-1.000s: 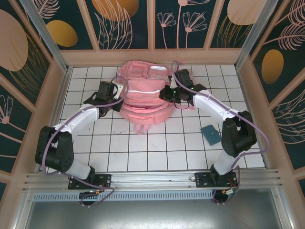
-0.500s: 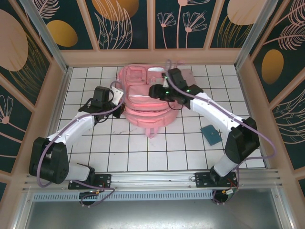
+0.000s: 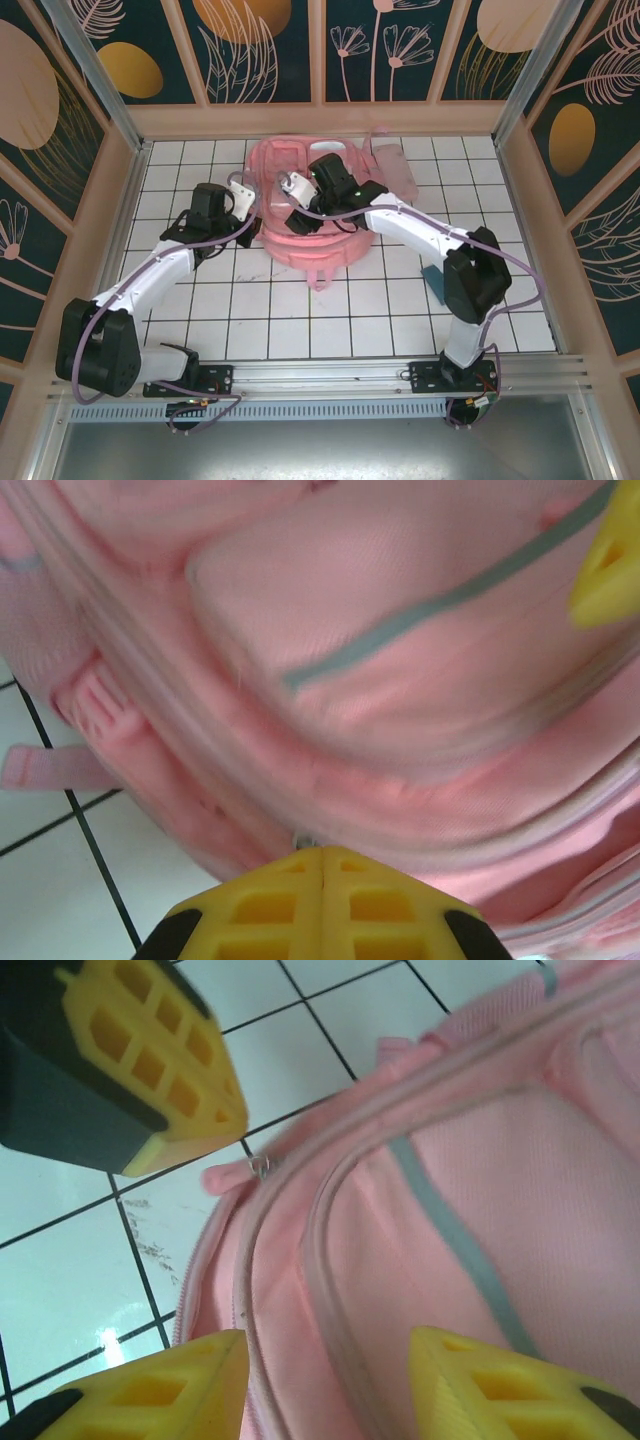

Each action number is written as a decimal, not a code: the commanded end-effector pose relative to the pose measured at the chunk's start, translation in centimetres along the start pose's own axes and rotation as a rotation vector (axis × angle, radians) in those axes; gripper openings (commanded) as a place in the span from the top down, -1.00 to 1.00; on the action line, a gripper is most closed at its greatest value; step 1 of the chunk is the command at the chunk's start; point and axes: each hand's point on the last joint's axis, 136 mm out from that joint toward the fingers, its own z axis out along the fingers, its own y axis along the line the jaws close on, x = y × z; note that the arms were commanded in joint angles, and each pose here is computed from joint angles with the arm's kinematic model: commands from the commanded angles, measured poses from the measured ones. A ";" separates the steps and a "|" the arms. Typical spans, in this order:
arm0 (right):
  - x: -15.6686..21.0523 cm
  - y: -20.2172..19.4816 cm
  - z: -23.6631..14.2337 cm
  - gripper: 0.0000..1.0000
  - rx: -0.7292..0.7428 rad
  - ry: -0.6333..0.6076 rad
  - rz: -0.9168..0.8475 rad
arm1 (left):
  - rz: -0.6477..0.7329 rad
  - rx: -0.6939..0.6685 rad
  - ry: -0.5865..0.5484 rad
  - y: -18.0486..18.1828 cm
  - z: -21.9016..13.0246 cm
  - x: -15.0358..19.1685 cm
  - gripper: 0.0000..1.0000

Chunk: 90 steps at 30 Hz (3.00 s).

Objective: Pack the student bag

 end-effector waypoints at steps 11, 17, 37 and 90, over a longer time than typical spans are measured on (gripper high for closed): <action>-1.1 -0.2 2.1 0.00 -0.102 -0.024 -0.058 | -0.300 -0.317 -0.034 5.7 -0.7 -0.1 0.49; 0.1 -0.9 4.7 -0.13 -0.003 0.064 0.103 | -0.575 -0.347 0.042 7.2 0.2 3.7 0.07; 2.8 0.2 8.8 -0.22 0.180 0.253 -0.055 | -1.272 -0.139 0.095 4.3 2.8 9.7 -0.16; 0.5 -0.1 7.3 0.03 0.172 0.197 0.022 | -1.102 -0.020 -0.086 4.3 0.9 2.2 1.00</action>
